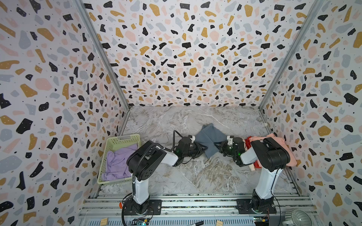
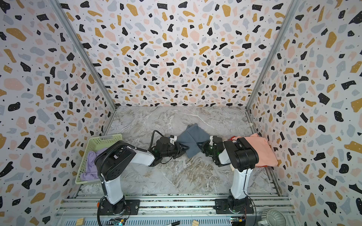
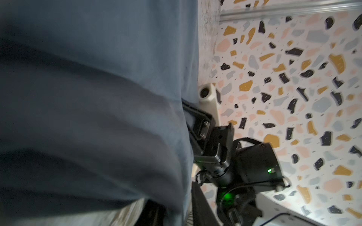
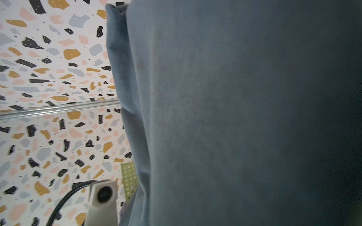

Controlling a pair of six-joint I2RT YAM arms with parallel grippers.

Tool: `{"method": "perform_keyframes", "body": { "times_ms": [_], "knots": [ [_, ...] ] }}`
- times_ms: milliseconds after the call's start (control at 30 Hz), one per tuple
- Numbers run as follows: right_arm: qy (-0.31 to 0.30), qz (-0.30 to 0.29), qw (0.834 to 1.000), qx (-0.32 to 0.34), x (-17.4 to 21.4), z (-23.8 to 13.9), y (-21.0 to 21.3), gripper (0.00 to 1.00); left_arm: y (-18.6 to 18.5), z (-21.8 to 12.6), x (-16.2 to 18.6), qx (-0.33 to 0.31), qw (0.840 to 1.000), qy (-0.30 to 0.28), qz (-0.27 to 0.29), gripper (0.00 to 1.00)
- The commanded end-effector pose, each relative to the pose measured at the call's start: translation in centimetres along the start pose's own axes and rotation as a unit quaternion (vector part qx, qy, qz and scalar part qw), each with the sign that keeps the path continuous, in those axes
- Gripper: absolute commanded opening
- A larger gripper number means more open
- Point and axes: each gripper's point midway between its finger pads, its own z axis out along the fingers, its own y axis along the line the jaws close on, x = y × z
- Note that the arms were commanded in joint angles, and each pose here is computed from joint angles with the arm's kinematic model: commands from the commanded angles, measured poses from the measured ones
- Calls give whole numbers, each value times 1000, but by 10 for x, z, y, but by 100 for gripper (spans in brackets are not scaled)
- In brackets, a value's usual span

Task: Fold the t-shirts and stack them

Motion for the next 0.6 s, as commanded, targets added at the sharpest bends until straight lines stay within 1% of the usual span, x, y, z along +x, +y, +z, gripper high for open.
{"method": "perform_keyframes", "body": {
  "times_ms": [0, 67, 100, 167, 267, 333, 433, 467, 500, 567],
  "knots": [
    [-9, -96, 990, 103, -14, -6, -5, 0, 8, -10, 0, -77, 990, 5, 118, 48],
    [-5, -132, 982, 134, -22, -10, -3, 0, 17, -18, -3, -121, 980, 2, 159, 55],
    [-3, -150, 977, 152, -26, -11, -3, 0, 20, -24, -5, -137, 972, 0, 190, 62],
    [1, -186, 966, 181, -36, -13, -2, 0, 25, -35, -9, -169, 961, -7, 217, 67],
    [-5, -219, 949, 228, -62, -16, -1, 0, 24, -46, -16, -189, 951, -29, 243, 69],
    [-17, -225, 944, 242, -86, -15, 4, 0, 23, -49, -21, -196, 947, -40, 250, 70],
    [-24, -225, 934, 278, -126, -14, 3, 0, 18, -47, -25, -193, 946, -46, 255, 70],
    [-28, -225, 926, 302, -140, -16, -1, 0, 17, -46, -27, -192, 946, -49, 256, 70],
    [-37, -221, 918, 326, -155, -23, -5, 0, 16, -46, -28, -190, 947, -51, 256, 70],
    [-59, -208, 915, 341, -180, -36, -9, 0, 16, -45, -30, -186, 947, -54, 256, 70]
  ]
}}
